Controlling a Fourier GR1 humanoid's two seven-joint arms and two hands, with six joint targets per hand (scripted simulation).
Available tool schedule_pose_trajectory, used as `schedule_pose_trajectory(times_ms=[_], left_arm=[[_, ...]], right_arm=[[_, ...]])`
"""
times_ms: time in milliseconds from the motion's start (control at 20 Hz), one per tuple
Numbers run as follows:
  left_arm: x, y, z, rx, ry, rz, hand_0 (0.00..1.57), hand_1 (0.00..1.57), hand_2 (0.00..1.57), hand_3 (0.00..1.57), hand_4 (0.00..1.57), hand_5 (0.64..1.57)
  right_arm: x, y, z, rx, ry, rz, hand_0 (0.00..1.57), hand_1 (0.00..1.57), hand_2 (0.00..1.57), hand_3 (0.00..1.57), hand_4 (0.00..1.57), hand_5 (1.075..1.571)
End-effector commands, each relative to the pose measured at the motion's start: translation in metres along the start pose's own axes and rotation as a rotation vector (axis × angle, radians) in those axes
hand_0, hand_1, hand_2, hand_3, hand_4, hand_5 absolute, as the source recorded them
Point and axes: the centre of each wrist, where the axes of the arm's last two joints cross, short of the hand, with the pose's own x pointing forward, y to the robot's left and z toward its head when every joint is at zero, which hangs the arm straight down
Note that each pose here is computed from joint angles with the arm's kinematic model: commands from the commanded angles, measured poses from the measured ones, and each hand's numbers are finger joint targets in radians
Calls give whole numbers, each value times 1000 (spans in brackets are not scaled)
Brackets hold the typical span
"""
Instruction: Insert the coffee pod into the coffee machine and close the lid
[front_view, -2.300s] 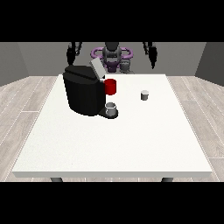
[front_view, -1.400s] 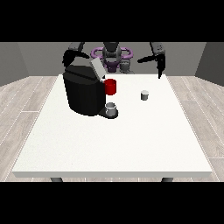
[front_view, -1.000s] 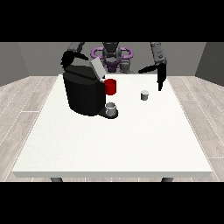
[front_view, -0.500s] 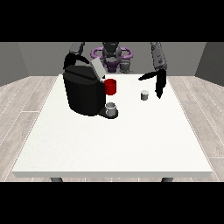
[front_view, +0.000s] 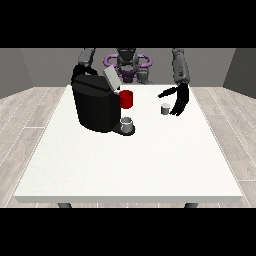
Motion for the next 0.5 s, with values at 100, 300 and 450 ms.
schedule_pose_trajectory(times_ms=[100, 300, 450], left_arm=[[-11, 8, -1, -7, 43, -123, 580, 580, 719, 472, 0, 1571], [-8, -9, -3, -34, 31, -240, 547, 547, 697, 454, 0, 1571], [6, 7, -14, 33, -6, -229, 673, 673, 809, 551, 0, 1571]], right_arm=[[-8, 3, 5, 15, 8, 24, 0, 0, 0, 0, 412, 1571], [-8, 8, 2, -4, 60, 22, 0, 0, 0, 0, 393, 1571], [-5, 1, -2, 17, 12, 7, 0, 0, 0, 0, 435, 1571]])
